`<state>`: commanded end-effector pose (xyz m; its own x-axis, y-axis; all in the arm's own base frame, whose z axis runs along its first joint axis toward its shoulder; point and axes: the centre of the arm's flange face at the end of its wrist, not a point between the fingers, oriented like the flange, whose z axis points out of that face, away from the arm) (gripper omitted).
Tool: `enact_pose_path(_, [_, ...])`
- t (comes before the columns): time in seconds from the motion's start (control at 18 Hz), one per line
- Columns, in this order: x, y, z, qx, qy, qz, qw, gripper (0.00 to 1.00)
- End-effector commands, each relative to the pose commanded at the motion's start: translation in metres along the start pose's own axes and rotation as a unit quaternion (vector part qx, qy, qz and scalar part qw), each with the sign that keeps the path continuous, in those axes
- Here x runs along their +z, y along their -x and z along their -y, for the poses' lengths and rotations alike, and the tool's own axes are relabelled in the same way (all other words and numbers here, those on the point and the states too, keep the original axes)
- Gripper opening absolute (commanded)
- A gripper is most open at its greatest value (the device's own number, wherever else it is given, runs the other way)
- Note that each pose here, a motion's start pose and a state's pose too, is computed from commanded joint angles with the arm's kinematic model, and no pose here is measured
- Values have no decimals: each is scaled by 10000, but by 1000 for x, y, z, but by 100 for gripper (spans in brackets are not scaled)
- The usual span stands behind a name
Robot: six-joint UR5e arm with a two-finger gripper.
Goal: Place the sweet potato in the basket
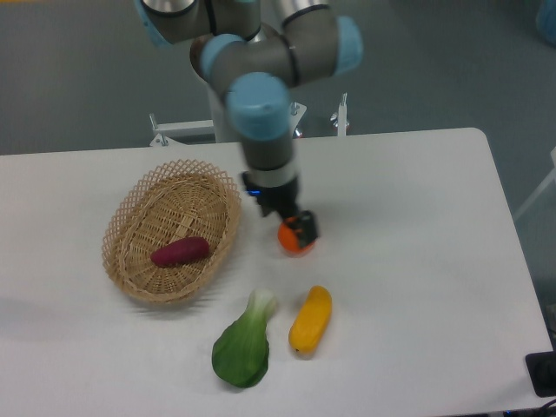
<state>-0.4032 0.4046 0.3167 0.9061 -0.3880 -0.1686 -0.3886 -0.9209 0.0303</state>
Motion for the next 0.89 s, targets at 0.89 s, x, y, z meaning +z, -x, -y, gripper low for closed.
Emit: enact_pose_path(0.89, [36, 76, -111, 21, -301, -85, 9995, 100])
